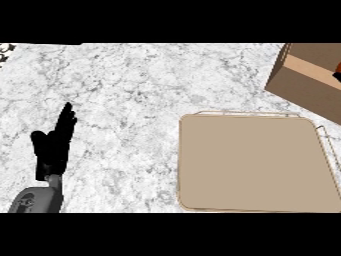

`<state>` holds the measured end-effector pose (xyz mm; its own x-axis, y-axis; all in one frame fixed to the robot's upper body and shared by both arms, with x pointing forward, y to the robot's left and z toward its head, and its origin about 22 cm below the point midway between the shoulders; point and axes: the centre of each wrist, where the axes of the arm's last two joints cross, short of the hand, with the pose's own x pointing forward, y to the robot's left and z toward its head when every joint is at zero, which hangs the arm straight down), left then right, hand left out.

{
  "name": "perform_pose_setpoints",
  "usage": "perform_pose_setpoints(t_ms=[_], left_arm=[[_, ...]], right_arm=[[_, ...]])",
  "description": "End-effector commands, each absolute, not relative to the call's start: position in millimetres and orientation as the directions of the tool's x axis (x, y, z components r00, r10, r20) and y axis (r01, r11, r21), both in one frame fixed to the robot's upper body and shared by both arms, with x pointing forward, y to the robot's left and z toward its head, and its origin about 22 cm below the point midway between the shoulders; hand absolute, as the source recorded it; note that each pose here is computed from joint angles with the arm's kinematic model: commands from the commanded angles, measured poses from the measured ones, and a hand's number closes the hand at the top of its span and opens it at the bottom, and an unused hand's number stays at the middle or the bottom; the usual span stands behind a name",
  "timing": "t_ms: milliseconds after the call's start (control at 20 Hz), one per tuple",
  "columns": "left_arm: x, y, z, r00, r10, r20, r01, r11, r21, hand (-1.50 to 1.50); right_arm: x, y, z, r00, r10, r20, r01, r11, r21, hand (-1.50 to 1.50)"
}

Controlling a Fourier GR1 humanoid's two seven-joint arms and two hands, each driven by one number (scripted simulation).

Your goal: Pick the squash from the tray and place it in the cardboard box

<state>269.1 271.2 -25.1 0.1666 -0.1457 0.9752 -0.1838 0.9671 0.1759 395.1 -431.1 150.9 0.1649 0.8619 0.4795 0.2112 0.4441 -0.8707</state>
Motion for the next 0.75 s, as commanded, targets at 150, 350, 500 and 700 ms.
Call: perform_pose_setpoints(t_ms=[150,350,500,700], left_arm=[[267,264,-25,0.152,-0.158,0.976,-0.176,0.967,0.184,0.0],[260,251,-37,0.171,-0.133,0.976,-0.192,0.967,0.166,0.0],[272,269,-27,0.163,-0.164,0.973,-0.197,0.961,0.195,0.0],[271,278,-17,0.182,-0.137,0.974,-0.188,0.967,0.171,0.0]], right_arm=[[391,-451,135,0.022,0.741,0.671,0.264,0.643,-0.719,-1.5],[394,-451,141,-0.141,0.571,0.809,0.265,0.809,-0.525,-1.5],[390,-458,134,-0.169,0.437,0.884,0.268,0.883,-0.385,-1.5],[357,-508,153,-0.159,0.38,0.911,0.335,0.889,-0.313,-1.5]])
